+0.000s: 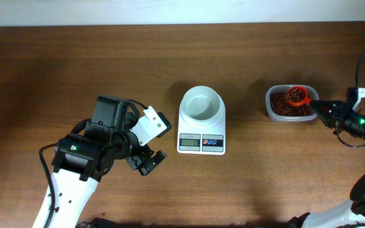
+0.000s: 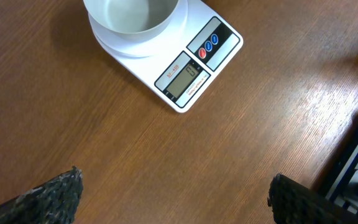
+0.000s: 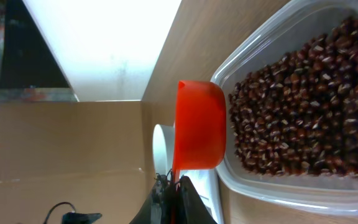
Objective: Scoop and weigh 50g on scale
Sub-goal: 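Lift the filled scoop out of the tub with the right gripper, then carry the scoop left over the white bowl on the scale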
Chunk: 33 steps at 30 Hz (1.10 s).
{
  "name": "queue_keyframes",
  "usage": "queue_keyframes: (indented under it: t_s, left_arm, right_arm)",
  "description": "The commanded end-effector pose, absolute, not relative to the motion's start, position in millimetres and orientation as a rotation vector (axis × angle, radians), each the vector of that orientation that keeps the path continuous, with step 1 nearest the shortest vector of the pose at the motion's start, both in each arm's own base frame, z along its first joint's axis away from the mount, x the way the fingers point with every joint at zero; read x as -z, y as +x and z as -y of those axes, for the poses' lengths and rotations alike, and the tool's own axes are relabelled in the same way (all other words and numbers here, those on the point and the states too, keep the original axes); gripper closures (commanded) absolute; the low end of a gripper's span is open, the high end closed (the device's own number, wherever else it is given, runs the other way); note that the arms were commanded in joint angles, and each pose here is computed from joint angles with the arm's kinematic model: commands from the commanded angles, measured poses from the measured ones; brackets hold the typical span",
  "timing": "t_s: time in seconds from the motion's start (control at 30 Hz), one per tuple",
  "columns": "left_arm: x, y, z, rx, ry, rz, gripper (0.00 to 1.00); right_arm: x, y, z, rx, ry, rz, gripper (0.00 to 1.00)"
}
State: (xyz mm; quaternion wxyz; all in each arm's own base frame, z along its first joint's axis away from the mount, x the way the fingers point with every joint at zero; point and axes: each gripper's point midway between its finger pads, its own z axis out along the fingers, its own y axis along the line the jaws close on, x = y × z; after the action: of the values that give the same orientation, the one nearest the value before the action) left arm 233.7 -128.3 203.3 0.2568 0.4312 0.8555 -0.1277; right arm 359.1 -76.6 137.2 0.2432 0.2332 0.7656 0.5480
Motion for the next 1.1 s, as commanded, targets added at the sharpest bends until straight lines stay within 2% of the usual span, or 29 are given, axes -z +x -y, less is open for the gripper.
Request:
queue_keyframes:
  t_s: [0.0,0.5,0.67,1.07]
  left_arm:
    - [-204,233,130,0.361,1.190,-2.304,0.01]
    - [-204,233,130,0.361,1.190,-2.304,0.01]
    - [-204,233,130,0.361,1.190,-2.304,0.01]
    - [-204,233,130,0.361,1.190,-2.304,0.01]
  right_arm:
    - [-169,363,63,-1.537,0.520,-2.036,0.96]
    - [-180,359,-85,-1.778,0.170,-2.242,0.96]
    - [-184,360,-118,-1.812,0.064,-2.263,0.96]
    - [-169,373,-170,-1.596,-0.165,-2.334,0.96]
